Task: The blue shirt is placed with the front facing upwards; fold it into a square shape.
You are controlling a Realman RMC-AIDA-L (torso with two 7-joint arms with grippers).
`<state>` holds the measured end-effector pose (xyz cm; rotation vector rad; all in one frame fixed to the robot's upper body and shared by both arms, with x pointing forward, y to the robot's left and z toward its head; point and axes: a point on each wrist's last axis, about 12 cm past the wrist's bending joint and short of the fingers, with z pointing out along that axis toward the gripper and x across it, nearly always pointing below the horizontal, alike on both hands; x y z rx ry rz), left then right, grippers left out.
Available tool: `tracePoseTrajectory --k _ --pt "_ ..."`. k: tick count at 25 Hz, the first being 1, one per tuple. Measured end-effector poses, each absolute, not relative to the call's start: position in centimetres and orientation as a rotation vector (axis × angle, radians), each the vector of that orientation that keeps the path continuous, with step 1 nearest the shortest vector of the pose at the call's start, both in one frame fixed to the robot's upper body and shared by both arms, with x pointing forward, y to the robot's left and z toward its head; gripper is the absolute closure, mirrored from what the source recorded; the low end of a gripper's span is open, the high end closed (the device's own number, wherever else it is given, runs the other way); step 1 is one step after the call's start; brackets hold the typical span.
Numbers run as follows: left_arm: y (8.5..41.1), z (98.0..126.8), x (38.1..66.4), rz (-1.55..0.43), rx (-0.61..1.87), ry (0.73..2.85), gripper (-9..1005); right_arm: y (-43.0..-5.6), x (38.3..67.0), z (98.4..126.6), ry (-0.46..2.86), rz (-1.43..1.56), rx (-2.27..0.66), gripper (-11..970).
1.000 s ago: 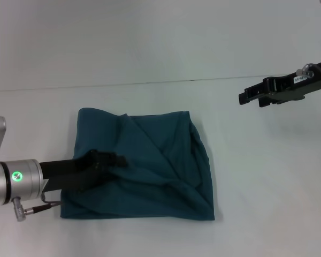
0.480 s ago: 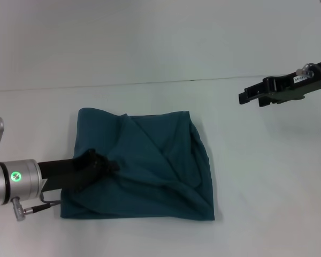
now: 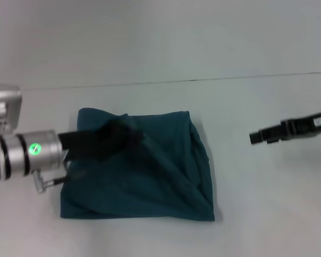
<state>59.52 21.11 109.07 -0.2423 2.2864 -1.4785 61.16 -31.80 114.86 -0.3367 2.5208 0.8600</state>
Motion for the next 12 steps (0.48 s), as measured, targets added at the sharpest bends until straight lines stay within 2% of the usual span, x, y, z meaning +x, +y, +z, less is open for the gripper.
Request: tracePoseTrajectory --k 6,12 --pt "18.6 111.4 61.4 -1.494 -0.126 2.262 972 -32.4 57.3 112.7 2.404 1.025 -0.535 285" --pt "16.6 112.8 62.7 -1.475 -0.047 2.254 968 -31.7 55.0 110.4 2.407 1.06 -0.626 285"
